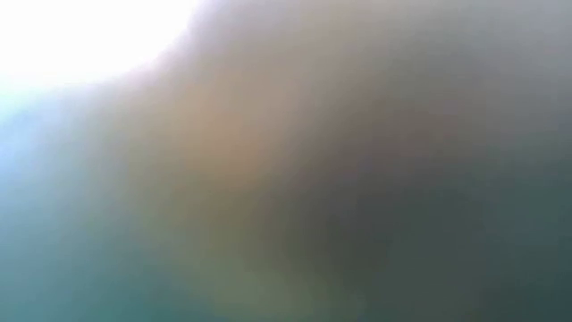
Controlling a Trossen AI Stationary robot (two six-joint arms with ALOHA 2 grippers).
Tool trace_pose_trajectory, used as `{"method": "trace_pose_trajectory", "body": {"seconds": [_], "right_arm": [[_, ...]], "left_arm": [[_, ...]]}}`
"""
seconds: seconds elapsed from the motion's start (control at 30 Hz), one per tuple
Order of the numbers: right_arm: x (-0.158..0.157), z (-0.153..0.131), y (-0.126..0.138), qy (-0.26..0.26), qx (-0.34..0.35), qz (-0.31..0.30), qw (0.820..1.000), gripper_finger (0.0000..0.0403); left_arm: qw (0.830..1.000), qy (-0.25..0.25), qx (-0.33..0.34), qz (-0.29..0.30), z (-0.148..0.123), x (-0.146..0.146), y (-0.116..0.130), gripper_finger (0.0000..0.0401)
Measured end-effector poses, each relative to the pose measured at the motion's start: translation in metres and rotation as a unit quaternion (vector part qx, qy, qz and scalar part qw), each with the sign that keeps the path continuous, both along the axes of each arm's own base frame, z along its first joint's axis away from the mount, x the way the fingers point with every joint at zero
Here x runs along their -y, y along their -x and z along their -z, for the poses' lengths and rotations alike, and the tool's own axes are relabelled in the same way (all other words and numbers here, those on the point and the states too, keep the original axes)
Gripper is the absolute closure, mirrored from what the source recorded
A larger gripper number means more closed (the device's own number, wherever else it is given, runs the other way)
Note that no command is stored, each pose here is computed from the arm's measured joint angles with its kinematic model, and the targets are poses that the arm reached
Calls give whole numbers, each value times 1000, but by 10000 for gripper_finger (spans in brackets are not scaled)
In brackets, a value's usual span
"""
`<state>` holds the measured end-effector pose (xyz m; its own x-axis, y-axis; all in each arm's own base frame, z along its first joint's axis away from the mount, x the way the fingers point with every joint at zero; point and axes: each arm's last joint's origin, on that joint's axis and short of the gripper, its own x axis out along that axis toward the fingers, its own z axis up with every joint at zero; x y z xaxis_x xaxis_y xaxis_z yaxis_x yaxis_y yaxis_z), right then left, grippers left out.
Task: Sort Maruchan noodles
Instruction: Put the orange noodle pack into the white bin
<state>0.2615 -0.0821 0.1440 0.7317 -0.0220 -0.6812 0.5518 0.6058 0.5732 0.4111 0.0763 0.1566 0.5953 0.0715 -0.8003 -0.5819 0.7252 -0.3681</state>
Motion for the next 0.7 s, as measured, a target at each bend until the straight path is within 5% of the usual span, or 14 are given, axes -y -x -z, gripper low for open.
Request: {"method": "trace_pose_trajectory", "body": {"seconds": [0.37,0.7], "right_arm": [[-2,-1,0,41,10,-93,995,333],[4,-15,-7,125,48,-226,965,342]], "left_arm": [[996,-56,37,54,-36,-1,26,239],[978,-104,59,173,-54,3,36,239]]}}
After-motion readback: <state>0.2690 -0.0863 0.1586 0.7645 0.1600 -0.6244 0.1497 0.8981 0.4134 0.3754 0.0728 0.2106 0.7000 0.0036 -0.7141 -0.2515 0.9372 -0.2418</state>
